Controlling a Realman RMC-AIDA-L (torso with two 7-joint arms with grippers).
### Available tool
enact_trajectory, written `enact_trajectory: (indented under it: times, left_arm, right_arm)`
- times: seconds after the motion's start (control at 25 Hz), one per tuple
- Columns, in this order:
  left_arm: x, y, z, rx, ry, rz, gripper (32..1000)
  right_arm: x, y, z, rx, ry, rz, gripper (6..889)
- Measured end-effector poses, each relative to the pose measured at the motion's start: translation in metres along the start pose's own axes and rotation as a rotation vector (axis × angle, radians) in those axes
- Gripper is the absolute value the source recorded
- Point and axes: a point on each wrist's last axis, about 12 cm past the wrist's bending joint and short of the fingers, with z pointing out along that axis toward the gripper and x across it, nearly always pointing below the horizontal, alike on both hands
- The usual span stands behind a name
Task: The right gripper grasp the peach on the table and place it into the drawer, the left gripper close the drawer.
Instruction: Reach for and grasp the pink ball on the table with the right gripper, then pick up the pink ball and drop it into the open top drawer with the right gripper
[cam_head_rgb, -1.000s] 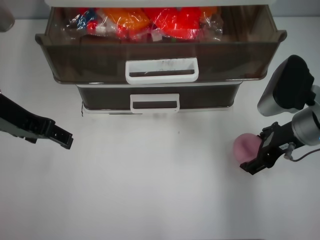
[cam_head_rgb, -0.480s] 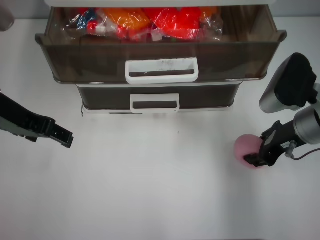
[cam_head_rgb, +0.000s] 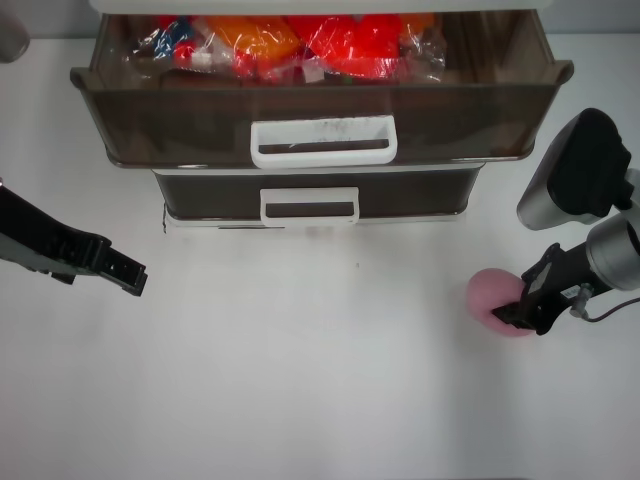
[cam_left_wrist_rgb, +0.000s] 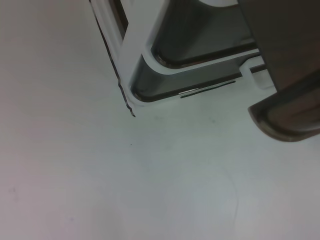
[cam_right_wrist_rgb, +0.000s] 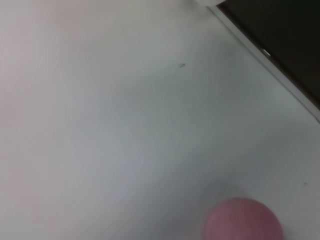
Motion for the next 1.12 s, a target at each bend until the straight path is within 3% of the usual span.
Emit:
enact_trajectory:
  times: [1.12]
  left_arm:
    - [0.0023,0.002,0.001,0.000,0.004,-0.006,859]
  right_arm:
    - [-0.004,0.003,-0.012,-0.009,-0.010,-0.021,42]
